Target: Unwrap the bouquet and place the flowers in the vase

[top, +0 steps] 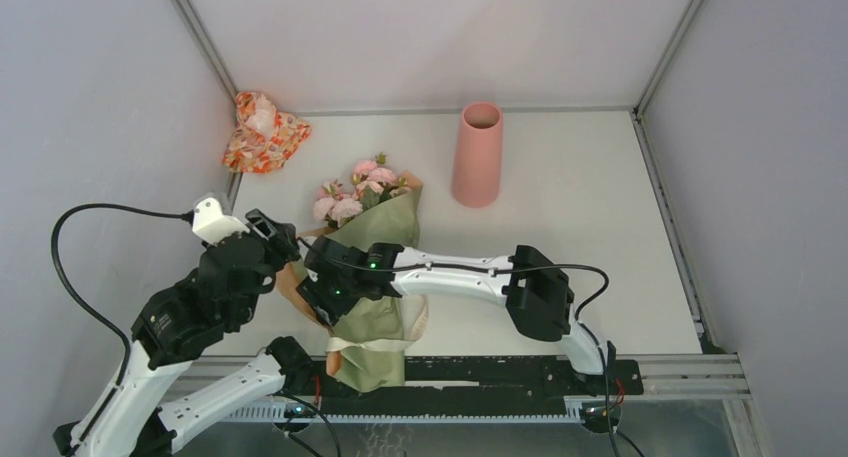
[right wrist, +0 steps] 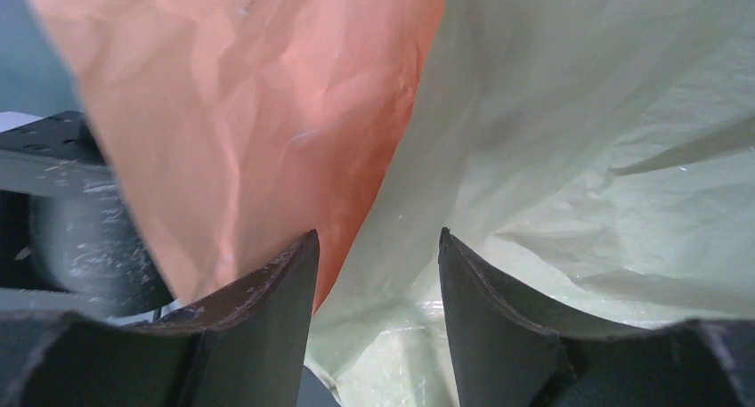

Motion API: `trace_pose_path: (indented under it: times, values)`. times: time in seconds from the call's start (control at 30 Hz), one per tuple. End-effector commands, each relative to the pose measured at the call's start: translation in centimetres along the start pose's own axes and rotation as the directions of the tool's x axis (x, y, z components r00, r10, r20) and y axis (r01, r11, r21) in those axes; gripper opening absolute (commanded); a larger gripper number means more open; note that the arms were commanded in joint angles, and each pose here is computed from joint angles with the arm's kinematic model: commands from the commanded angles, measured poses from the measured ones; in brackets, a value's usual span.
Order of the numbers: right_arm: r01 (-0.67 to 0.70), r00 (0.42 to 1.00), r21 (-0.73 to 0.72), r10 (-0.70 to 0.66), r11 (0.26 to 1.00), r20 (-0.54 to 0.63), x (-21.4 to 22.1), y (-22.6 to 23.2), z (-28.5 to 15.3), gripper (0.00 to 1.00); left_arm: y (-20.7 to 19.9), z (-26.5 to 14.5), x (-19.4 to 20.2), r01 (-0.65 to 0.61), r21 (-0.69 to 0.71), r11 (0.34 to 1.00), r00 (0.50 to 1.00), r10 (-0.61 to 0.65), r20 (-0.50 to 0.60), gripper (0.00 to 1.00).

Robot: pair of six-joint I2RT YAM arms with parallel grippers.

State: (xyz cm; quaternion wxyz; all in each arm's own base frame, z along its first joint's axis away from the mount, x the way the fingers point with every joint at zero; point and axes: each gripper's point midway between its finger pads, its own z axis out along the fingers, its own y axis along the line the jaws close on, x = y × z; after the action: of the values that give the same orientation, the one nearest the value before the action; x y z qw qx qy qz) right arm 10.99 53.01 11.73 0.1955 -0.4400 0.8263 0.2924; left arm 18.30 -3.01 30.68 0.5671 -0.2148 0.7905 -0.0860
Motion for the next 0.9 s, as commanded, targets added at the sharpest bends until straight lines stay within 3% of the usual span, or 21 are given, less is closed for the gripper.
trace_pose_path:
  times: [0.0, 0.37, 0.47, 0.6, 0.63, 0.77, 0.87]
  values:
    - [0.049, 0.999, -0.026, -0.050, 0.998, -0.019, 0.3, 0.9, 1.5, 0.60, -1.7, -0.3, -1.3, 0.037, 0.048, 0.998, 0.999, -0.038, 0.008, 0.63]
    - [0.060, 0.993, -0.011, -0.061, 0.998, -0.106, 3.5, 1.0, 4.7, 0.56, 1.3, -2.0, -4.7, 0.083, -0.025, 0.996, 0.990, -0.080, 0.116, 0.64]
    - [0.062, 0.992, 0.028, -0.058, 0.998, -0.112, 3.6, 0.3, 5.2, 0.41, 1.7, -2.7, -5.6, 0.109, -0.011, 0.994, 0.985, -0.106, 0.139, 0.65]
    - [0.064, 0.994, 0.091, -0.055, 0.994, -0.096, 3.3, -0.8, 4.9, 0.04, 1.8, -2.7, -5.3, 0.112, -0.004, 0.994, 0.985, -0.110, 0.133, 0.65]
    - [0.062, 0.995, 0.111, -0.053, 0.992, -0.088, 3.2, -1.2, 4.6, 0.00, 1.8, -2.6, -5.1, 0.110, -0.007, 0.994, 0.986, -0.108, 0.130, 0.65]
    - [0.056, 0.998, 0.248, -0.055, 0.967, -0.011, 1.7, -3.4, 1.9, 0.00, 1.2, -1.8, -3.8, 0.093, -0.005, 0.996, 0.990, -0.092, 0.103, 0.65]
    - [0.024, 0.996, 0.350, -0.055, 0.936, 0.077, 0.0, -5.2, -2.8, 0.00, 0.3, -1.1, -2.8, 0.078, 0.009, 0.997, 0.994, -0.078, 0.079, 0.65]
